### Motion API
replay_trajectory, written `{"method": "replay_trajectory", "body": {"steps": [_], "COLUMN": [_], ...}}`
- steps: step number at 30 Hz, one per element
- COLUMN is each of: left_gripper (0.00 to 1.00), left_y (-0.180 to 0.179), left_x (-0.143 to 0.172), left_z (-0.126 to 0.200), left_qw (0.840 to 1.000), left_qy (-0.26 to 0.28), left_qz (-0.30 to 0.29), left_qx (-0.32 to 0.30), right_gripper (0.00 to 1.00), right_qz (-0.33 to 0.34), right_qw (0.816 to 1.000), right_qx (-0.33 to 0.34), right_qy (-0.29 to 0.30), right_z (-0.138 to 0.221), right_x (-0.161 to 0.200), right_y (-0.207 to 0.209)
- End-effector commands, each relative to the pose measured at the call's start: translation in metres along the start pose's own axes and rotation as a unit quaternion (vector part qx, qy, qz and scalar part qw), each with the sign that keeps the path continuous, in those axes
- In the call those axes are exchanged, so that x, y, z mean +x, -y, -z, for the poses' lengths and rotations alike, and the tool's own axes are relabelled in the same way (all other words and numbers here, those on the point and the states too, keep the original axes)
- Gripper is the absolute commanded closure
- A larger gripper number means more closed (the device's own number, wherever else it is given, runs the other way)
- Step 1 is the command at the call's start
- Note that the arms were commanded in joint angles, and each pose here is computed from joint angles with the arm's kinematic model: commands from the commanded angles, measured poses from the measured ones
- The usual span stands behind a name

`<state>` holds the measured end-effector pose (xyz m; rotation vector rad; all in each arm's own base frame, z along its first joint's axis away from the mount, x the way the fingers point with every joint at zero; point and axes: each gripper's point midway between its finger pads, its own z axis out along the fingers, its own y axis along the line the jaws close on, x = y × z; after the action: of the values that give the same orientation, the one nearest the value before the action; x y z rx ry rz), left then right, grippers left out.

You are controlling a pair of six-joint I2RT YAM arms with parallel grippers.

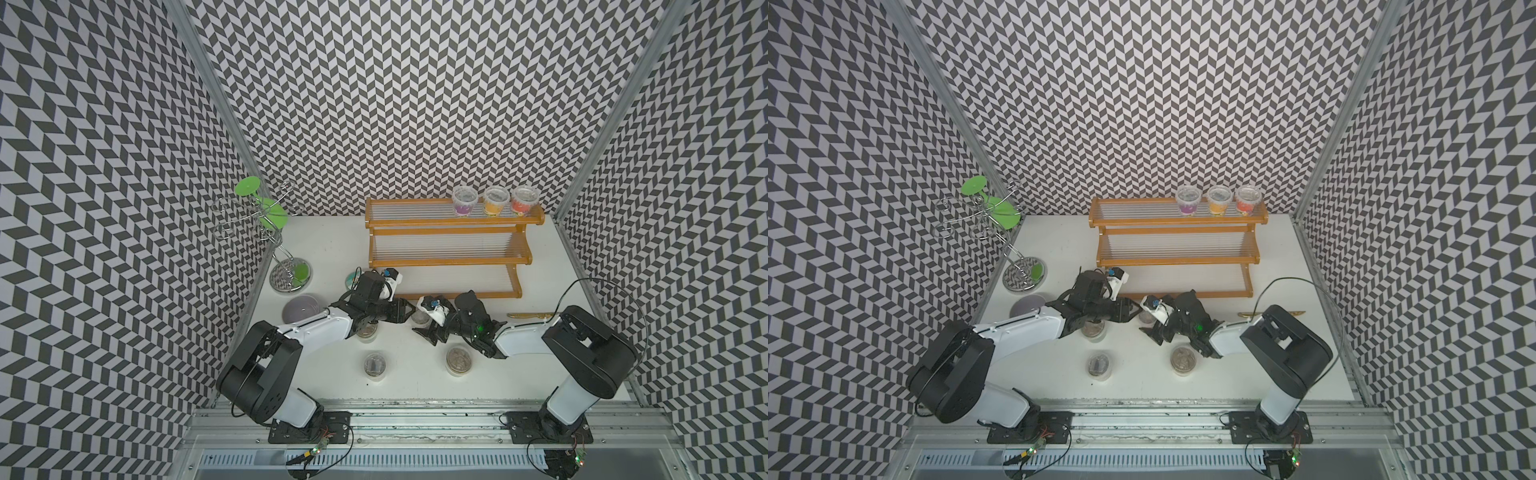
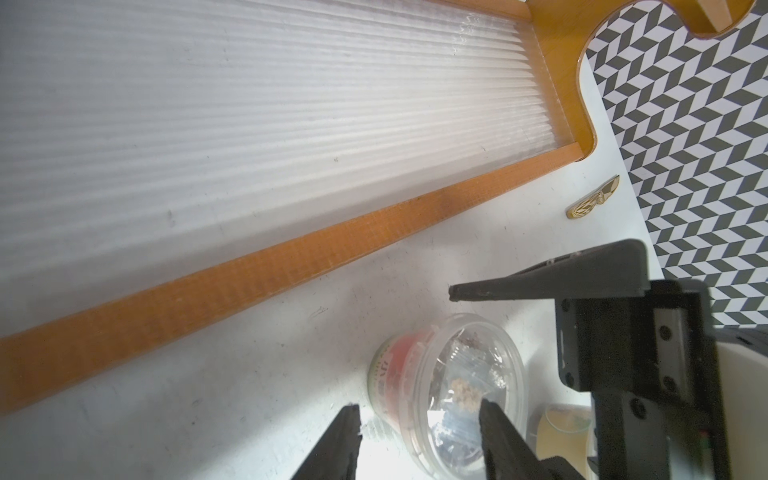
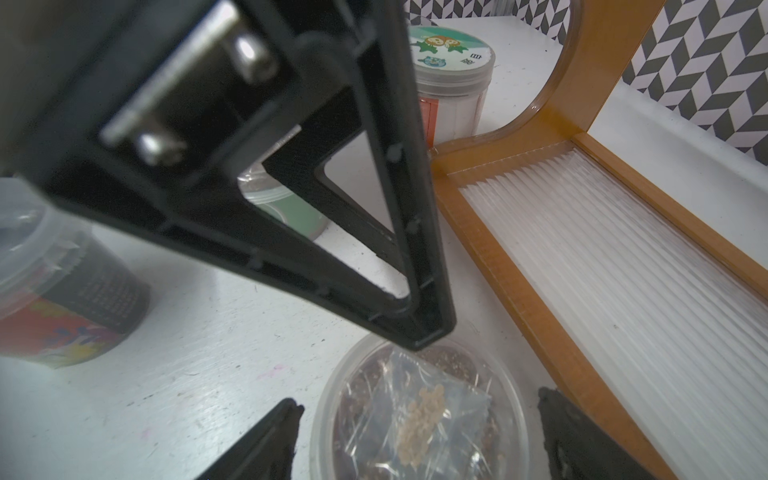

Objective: Place the seed container on the shelf
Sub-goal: Pick up the seed jar at the center of the board.

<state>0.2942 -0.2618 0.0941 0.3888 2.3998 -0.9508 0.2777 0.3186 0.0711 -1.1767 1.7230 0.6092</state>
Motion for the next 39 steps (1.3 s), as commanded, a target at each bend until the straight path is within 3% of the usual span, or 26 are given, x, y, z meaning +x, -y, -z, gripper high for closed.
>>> {"method": "replay_trajectory", "body": {"steps": [1,39], "left_gripper": [0.49,0.49], "left_y": [0.0096,0.0070], "left_x": [-0.0054,-0.0015], "left_z": [0.0044,-0.0032], "left_qw": [1.000,1.000], "left_qy": [0.013,-0.002], "left_qz": [-0.016,-0.013], "left_qx": [0.018,0.015], "right_gripper": [0.11,0.15], "right_qz": [-0.009,-0.018], "right_qw": [1.000,1.000], "right_qx": [-0.003,0.016], "right_qy": [0.020,0.013], "right_z": [-0.0012,-0.0065], "right_x": [-0.0125,-0.0101], "right_y": [0.0022,0.0114]}}
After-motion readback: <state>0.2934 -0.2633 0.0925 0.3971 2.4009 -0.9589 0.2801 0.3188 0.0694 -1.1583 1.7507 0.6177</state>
